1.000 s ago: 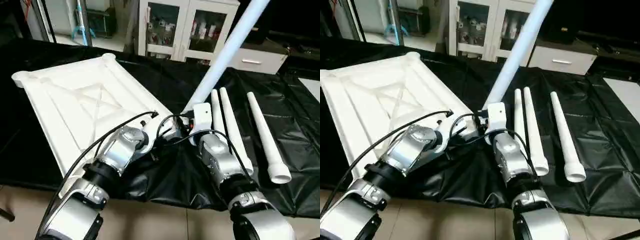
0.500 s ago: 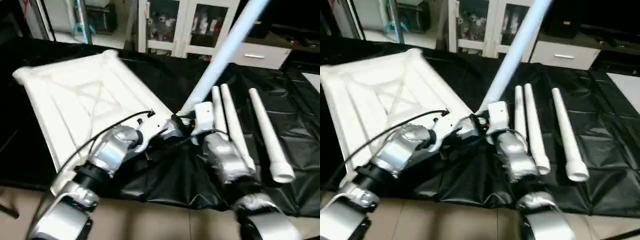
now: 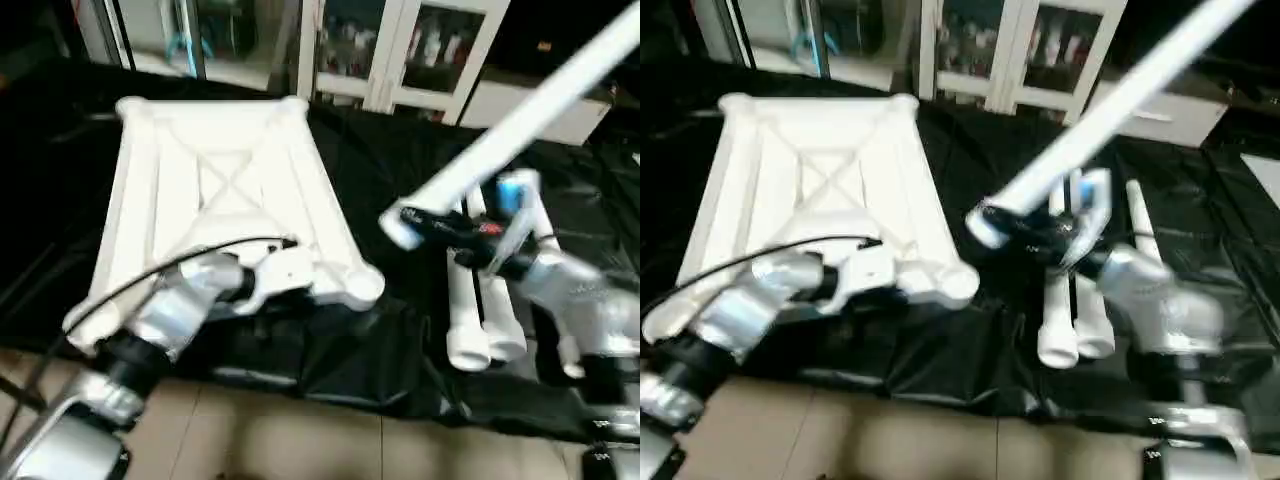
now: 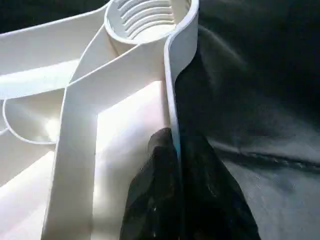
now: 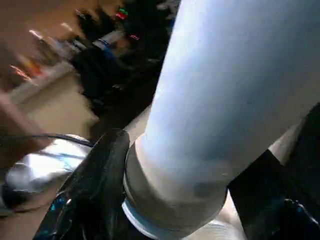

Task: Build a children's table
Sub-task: Insert table leg to table base

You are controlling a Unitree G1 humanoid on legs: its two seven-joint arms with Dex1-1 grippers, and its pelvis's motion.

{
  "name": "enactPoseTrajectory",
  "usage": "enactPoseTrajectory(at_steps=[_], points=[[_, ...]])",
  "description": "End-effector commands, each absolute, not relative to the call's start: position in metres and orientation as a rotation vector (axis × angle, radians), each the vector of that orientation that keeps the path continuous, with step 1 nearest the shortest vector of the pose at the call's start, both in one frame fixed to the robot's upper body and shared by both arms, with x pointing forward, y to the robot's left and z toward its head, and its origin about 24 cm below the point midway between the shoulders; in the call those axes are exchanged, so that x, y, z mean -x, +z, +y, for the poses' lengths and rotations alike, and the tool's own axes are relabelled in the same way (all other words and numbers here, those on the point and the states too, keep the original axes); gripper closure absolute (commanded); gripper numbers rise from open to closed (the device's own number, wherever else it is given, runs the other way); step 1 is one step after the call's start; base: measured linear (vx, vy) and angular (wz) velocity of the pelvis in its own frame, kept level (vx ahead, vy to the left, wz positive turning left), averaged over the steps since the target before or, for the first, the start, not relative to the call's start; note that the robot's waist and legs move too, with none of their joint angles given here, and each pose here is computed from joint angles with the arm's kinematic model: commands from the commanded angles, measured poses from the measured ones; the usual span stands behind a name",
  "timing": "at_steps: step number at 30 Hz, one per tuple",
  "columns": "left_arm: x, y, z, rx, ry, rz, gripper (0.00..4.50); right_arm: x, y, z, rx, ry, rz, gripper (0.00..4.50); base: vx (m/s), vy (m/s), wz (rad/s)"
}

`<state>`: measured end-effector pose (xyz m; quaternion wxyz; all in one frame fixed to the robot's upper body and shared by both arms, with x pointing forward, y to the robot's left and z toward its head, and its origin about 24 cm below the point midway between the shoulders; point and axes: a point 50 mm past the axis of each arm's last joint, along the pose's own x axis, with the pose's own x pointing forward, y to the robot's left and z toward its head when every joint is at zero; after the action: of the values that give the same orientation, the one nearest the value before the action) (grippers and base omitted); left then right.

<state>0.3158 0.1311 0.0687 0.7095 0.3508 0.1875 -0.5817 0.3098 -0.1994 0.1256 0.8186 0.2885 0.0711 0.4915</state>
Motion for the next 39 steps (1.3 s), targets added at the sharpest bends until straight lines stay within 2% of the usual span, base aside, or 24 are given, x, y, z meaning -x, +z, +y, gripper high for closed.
enactPoseTrajectory(at_steps=[1,3,4,7,8,12,20,23,24,26,30,32,34,35,37,38,39], points=[[-0.305,0.052,0.132,-0.764,-1.339,0.445,4.5,-0.303,0.142,-0.203,-0.707,1.123,0.102,1.97,0.0,0.0,0.0],[-0.308,0.053,0.135,-0.761,-1.313,0.445,4.5,-0.298,0.15,-0.203,-0.771,1.176,0.086,1.97,0.0,0.0,0.0],[-0.308,0.054,0.136,-0.753,-1.315,0.45,4.01,-0.297,0.151,-0.203,-0.787,1.189,0.082,1.97,0.0,0.0,0.0],[-0.308,0.058,0.137,-0.699,-1.312,0.459,3.85,-0.294,0.153,-0.203,-0.828,1.229,0.087,1.97,0.0,0.0,0.0],[-0.307,0.06,0.136,-0.677,-1.323,0.455,3.65,-0.292,0.154,-0.201,-0.841,1.25,0.095,1.97,0.0,0.0,0.0],[-0.307,0.061,0.137,-0.675,-1.324,0.446,3.47,-0.289,0.154,-0.199,-0.858,1.269,0.11,1.97,0.0,0.0,0.0],[-0.307,0.064,0.133,-0.667,-1.331,0.431,2.7,-0.288,0.157,-0.2,-0.9,1.267,0.114,1.97,0.0,0.0,0.0],[-0.306,0.065,0.132,-0.65,-1.337,0.432,2.65,-0.288,0.158,-0.201,-0.9,1.262,0.112,1.97,0.0,0.0,0.0],[-0.306,0.067,0.132,-0.635,-1.331,0.415,2.65,-0.288,0.159,-0.201,-0.903,1.264,0.108,1.97,0.0,0.0,0.0],[-0.307,0.071,0.132,-0.618,-1.325,0.397,2.35,-0.288,0.16,-0.201,-0.902,1.265,0.11,1.97,0.0,0.0,0.0],[-0.318,0.093,0.133,-0.476,-1.263,0.294,2.13,-0.288,0.159,-0.2,-0.899,1.258,0.114,1.97,0.0,0.0,0.0],[-0.321,0.099,0.135,-0.454,-1.246,0.268,1.93,-0.289,0.159,-0.199,-0.904,1.255,0.111,1.97,0.0,0.0,0.0],[-0.323,0.101,0.136,-0.467,-1.232,0.248,1.86,-0.289,0.158,-0.199,-0.894,1.247,0.119,1.97,0.0,0.0,0.0],[-0.323,0.103,0.136,-0.462,-1.228,0.238,1.7,-0.291,0.154,-0.197,-0.856,1.221,0.139,1.97,0.0,0.0,0.0],[-0.328,0.109,0.137,-0.401,-1.194,0.202,1.58,-0.295,0.148,-0.193,-0.783,1.18,0.177,1.97,0.0,0.0,0.0],[-0.335,0.121,0.141,-0.302,-1.136,0.149,1.5,-0.298,0.144,-0.19,-0.707,1.147,0.208,1.97,0.0,0.0,0.0],[-0.337,0.124,0.142,-0.272,-1.119,0.132,1.45,-0.299,0.142,-0.189,-0.683,1.138,0.216,1.97,0.0,0.0,0.0]])
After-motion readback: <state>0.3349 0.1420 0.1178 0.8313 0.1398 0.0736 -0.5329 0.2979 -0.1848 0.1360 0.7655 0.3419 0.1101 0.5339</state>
